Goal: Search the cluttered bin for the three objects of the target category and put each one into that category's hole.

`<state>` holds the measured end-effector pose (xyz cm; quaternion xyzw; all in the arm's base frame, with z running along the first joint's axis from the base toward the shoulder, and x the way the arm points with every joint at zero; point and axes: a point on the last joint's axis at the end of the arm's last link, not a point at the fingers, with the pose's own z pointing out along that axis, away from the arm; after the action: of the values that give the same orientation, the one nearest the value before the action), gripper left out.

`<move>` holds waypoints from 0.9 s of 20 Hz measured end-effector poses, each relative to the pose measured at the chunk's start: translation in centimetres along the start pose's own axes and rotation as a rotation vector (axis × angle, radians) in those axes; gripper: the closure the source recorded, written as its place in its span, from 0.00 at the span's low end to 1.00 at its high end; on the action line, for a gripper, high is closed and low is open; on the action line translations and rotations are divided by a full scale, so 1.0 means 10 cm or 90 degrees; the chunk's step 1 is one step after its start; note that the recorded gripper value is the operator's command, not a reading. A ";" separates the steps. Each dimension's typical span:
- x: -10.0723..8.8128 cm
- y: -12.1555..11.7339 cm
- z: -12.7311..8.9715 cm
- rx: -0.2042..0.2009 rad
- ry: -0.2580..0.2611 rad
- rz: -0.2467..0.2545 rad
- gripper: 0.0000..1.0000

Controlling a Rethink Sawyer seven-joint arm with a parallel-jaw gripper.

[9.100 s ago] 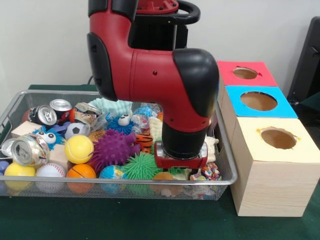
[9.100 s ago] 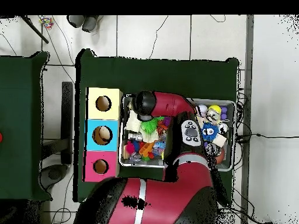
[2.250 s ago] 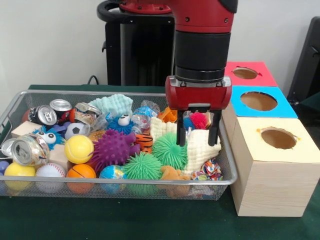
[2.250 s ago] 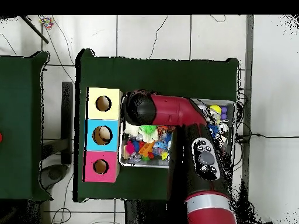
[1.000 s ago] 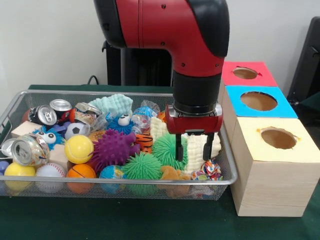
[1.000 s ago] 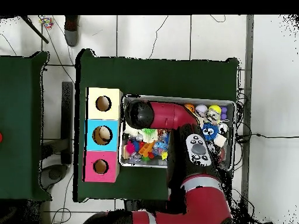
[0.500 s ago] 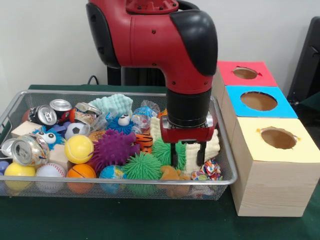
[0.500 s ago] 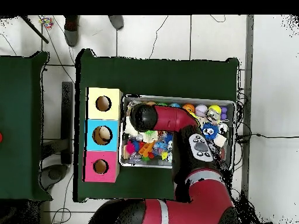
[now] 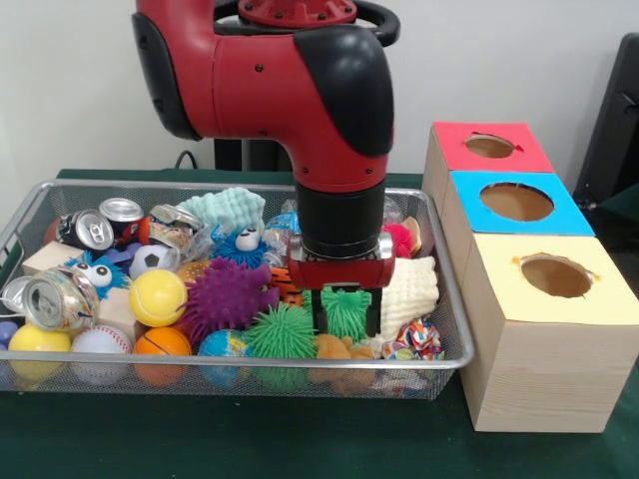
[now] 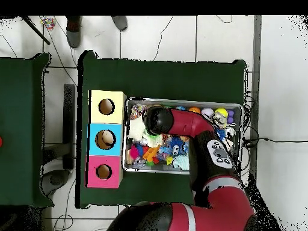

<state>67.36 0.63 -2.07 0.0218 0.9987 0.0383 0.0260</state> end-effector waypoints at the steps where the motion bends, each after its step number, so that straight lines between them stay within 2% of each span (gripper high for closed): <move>1: -0.01 -0.01 0.00 -0.001 -0.001 0.002 0.00; 11: -0.07 0.00 -0.11 0.000 -0.012 0.000 0.00; 18: -0.12 0.26 -0.19 0.002 -0.022 -0.027 0.00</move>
<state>68.52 3.01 0.10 0.0015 0.9984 0.0356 0.0439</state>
